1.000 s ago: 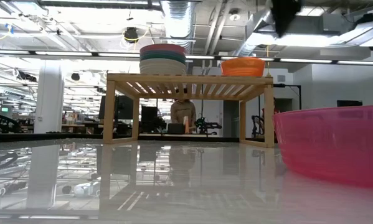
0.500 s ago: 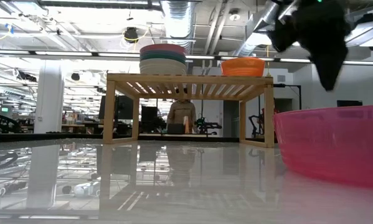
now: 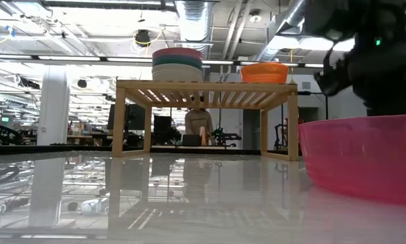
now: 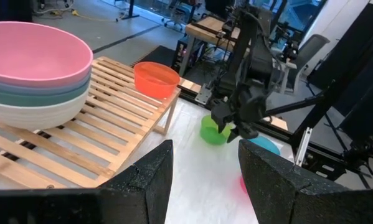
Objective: Place and stack bowls onto a shelf
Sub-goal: Stack the small green bowl on top of the small orange bowl
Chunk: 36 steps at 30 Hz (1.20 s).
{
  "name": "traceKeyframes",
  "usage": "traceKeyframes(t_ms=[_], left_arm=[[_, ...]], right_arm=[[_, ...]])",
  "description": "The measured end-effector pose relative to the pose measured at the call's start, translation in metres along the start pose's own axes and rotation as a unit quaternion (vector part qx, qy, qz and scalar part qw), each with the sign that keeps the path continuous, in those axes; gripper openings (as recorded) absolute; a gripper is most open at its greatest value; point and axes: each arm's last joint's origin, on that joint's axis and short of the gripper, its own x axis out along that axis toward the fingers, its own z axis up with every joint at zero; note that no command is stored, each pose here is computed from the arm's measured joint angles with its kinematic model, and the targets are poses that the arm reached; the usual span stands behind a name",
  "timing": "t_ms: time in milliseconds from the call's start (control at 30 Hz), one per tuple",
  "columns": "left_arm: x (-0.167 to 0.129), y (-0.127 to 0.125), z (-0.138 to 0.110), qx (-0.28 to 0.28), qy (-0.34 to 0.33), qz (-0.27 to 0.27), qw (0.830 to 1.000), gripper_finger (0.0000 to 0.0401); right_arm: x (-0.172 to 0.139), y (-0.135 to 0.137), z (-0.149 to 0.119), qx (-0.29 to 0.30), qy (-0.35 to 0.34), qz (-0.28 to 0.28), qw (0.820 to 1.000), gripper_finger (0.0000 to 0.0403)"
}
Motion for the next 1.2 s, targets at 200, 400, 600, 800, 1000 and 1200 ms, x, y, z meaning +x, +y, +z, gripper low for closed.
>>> traceKeyframes(t_ms=[200, 400, 600, 800, 1000, 1200], left_arm=[[0.0, 0.0, 0.0, 0.0, -0.002, 0.004, 1.0, 0.0167], [0.0, 0.001, 0.001, 0.001, -0.01, 0.02, 1.0, 0.0167], [0.0, 0.001, 0.001, 0.001, -0.012, 0.024, 1.0, 0.0167], [0.0, 0.001, 0.001, 0.001, -0.012, 0.023, 1.0, 0.0167], [0.0, 0.001, 0.001, 0.002, -0.012, 0.023, 1.0, 0.0167], [0.0, 0.001, 0.001, 0.002, -0.011, 0.023, 1.0, 0.0167]], right_arm=[[0.008, -0.005, -0.002, 0.0, 0.003, -0.006, 1.0, 0.0199], [0.007, -0.004, -0.002, -0.023, -0.002, -0.003, 1.0, 0.0032], [-0.017, 0.001, 0.003, -0.046, -0.015, 0.021, 0.999, 0.0023], [-0.095, 0.007, 0.014, -0.084, -0.085, 0.065, 0.991, 0.0023], [-0.203, 0.0, 0.027, -0.149, -0.233, 0.159, 0.948, 0.0023], [-0.287, -0.024, 0.028, -0.213, -0.387, 0.16, 0.883, 0.0023]])
